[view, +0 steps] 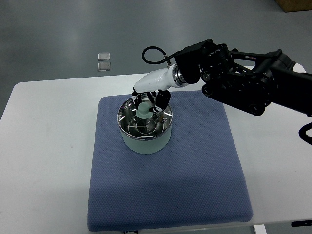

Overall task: Open lid and place right of pot
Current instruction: 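Close the right hand's fingers around the green lid knob, then lift the glass lid off the pot and set it beside the pot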

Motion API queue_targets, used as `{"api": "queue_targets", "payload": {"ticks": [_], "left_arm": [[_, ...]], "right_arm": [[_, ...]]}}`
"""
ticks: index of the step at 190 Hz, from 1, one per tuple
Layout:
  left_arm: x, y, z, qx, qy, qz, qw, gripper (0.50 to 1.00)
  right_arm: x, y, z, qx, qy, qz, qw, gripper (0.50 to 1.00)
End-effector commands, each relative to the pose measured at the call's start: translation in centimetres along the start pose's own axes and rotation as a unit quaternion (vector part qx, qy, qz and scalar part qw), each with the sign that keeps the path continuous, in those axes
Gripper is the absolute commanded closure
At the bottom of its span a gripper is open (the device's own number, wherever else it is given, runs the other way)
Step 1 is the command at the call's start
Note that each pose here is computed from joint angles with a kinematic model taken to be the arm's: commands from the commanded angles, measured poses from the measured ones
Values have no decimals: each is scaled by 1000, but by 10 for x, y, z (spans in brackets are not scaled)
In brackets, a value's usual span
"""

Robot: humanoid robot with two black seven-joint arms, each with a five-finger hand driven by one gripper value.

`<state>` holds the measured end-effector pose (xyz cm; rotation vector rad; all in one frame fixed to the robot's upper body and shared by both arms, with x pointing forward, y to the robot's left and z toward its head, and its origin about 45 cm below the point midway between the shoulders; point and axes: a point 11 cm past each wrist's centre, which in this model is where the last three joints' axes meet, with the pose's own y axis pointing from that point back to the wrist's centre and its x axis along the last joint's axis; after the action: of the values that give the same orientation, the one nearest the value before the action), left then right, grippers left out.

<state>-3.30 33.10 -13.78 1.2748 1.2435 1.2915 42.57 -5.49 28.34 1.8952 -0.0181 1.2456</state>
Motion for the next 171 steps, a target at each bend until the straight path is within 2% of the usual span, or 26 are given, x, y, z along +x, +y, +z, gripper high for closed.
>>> {"api": "queue_targets", "payload": {"ticks": [1,77,146,171], "left_arm": [[0,0,0,0,0,0,1000,500],[0,0,0,0,0,0,1000,500],[0,0,0,0,0,0,1000,500],[0,0,0,0,0,0,1000,500]], "right_arm": [[0,1,2,-2,-1,0,1000,1000],[0,14,17,-8,-19,9,1000,1000],[10,22,12,6,-27,16,999,1000],[21,44,22,1,-35,20,999,1000]]}}
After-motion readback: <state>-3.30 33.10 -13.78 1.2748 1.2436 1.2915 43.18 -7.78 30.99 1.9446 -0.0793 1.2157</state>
